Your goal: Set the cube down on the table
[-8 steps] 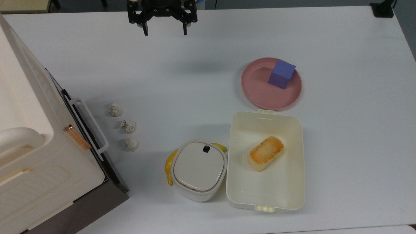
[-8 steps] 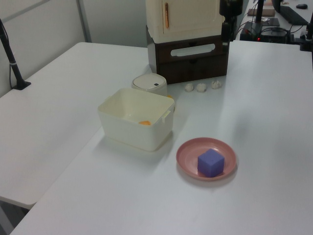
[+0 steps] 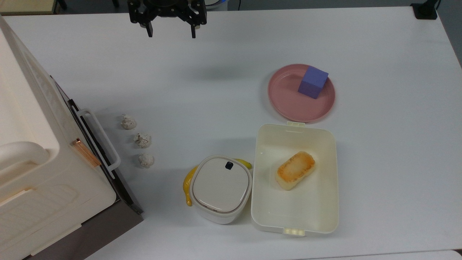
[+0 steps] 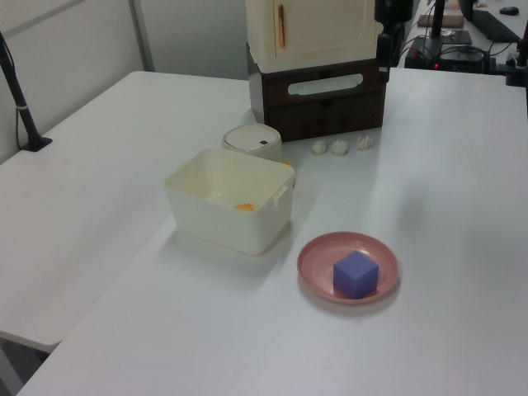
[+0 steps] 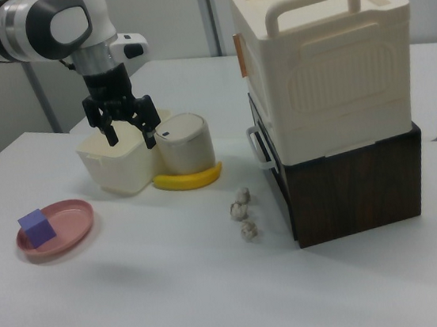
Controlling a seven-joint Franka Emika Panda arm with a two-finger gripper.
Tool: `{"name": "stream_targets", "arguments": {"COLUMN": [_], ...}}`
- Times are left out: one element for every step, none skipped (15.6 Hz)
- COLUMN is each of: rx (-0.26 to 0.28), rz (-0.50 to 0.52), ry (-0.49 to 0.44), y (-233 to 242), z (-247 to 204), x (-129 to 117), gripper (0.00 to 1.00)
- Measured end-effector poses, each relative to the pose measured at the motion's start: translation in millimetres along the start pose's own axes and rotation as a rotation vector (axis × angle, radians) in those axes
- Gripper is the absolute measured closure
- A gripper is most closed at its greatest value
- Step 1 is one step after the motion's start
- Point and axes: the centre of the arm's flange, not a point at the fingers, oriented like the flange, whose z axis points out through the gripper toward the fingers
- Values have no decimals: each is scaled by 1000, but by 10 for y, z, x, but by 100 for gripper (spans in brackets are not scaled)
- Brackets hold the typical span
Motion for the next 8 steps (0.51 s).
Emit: {"name": "stream_targets", "arguments": {"rx": [0,0,0,0,1,1,1,2], "rz": [-1,-3,-5,-7,-8,-9,-11,-17], "ry": [-1,-2,-2,-3,-3,-4,-5,-8], "y": [-8,-19,-29,-39,-47,-55,-67,-103], "z": [1,3,5,7,8,11,16,25], "x": [0,-1,-1,-1,-1,-1,0,2], "gripper": [0,0,0,0,0,0,0,0]}}
